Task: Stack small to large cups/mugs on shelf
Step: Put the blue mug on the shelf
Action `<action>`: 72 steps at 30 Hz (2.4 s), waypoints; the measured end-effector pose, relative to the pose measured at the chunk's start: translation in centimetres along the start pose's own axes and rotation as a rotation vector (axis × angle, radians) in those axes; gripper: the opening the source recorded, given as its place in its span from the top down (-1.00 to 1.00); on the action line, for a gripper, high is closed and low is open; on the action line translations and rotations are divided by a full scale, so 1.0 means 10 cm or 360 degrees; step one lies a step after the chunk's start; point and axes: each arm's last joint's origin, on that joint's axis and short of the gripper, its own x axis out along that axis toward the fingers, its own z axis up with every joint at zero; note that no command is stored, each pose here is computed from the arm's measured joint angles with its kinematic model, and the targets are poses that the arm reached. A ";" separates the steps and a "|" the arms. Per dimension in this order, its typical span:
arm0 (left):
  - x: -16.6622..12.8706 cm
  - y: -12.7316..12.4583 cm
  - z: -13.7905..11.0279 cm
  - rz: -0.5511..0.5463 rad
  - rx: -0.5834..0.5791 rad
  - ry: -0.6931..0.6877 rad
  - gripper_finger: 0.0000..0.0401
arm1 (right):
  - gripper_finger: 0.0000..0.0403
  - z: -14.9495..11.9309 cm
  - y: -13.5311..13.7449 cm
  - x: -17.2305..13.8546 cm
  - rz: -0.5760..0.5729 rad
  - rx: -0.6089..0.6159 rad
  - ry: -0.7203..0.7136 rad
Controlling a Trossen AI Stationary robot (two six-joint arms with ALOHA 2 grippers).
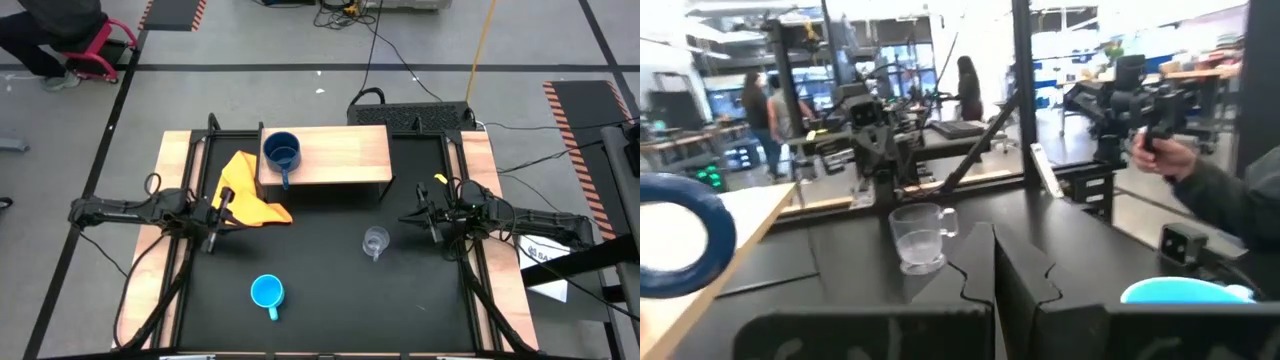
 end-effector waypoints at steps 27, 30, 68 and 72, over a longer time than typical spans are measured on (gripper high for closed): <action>0.33 -0.08 0.46 -0.0223 0.0085 0.0072 1.00 | 1.00 0.00 0.00 0.00 0.0000 -0.0003 0.0000; 0.39 -0.09 0.50 -0.0246 0.0073 0.0098 1.00 | 1.00 0.00 0.00 0.00 0.0000 -0.0001 0.0000; 0.93 -0.35 0.14 -0.0502 -0.0103 0.0318 1.00 | 1.00 0.00 0.00 0.00 0.0000 -0.0029 -0.0001; 0.96 -0.38 0.06 -0.0520 -0.0106 0.0386 1.00 | 1.00 0.00 0.00 0.00 0.0000 -0.0027 0.0000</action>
